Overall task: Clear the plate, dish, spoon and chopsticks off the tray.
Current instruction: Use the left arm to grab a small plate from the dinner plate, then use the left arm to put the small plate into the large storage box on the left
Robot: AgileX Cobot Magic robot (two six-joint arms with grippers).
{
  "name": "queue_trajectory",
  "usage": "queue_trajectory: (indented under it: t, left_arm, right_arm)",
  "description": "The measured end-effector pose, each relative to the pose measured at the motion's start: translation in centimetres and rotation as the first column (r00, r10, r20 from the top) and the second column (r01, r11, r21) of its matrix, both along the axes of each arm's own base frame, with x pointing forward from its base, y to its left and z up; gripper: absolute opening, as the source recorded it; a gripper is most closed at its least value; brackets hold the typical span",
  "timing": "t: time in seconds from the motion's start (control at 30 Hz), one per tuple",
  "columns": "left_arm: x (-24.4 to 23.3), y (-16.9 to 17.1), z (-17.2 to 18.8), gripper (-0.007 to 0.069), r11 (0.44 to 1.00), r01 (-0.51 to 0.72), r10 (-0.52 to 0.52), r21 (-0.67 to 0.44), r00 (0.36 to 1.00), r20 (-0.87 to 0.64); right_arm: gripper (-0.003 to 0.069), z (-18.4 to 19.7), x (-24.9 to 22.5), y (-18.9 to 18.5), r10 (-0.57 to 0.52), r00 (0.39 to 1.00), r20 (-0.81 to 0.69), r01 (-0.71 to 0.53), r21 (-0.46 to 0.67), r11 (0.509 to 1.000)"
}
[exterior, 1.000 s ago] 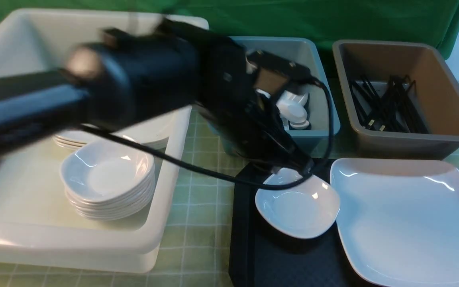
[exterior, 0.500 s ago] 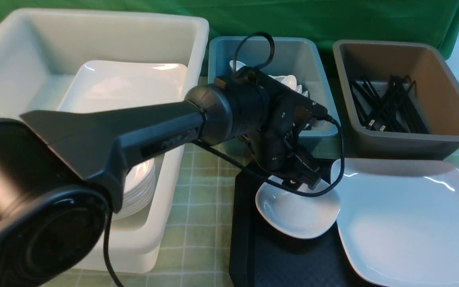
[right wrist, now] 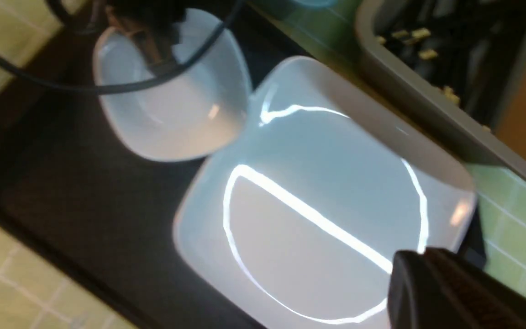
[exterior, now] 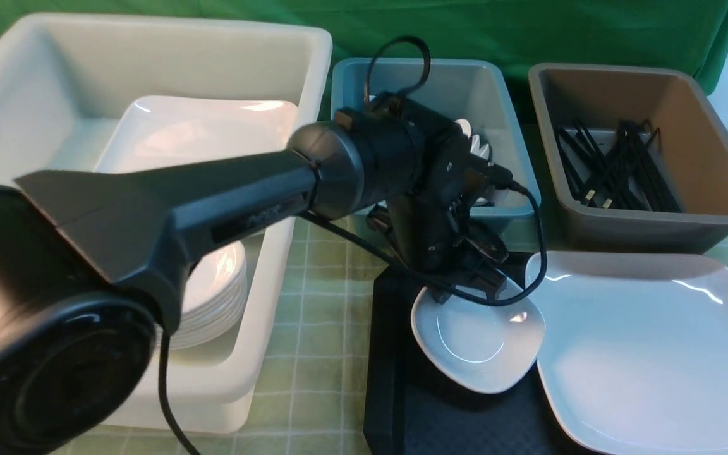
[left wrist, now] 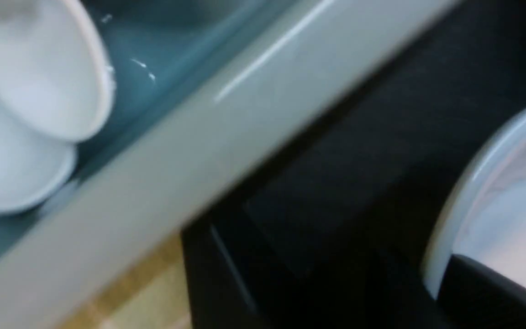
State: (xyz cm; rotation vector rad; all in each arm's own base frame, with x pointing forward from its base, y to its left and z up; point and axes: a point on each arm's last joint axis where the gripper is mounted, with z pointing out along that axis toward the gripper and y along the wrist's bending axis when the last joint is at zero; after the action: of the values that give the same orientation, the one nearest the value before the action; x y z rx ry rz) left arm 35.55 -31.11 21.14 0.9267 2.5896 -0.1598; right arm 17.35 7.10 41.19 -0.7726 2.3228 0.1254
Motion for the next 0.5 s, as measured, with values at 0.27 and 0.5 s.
queue_trajectory:
  t: [0.27,0.5]
  left_arm:
    - [-1.6,5.7,13.3,0.0010,0.987,-0.070,0.093,-0.146,0.984,0.154]
    - [-3.1,20.5,20.4,0.0010,0.883,-0.381,0.433,-0.275,0.887,0.160]
  right_arm:
    - [0.0003,4.4,1.4,4.9,0.293,0.946,0.140,-0.322,0.283,0.904]
    - [0.0003,5.1,3.7,12.8,0.515,0.845,0.142,-0.534,0.260,0.805]
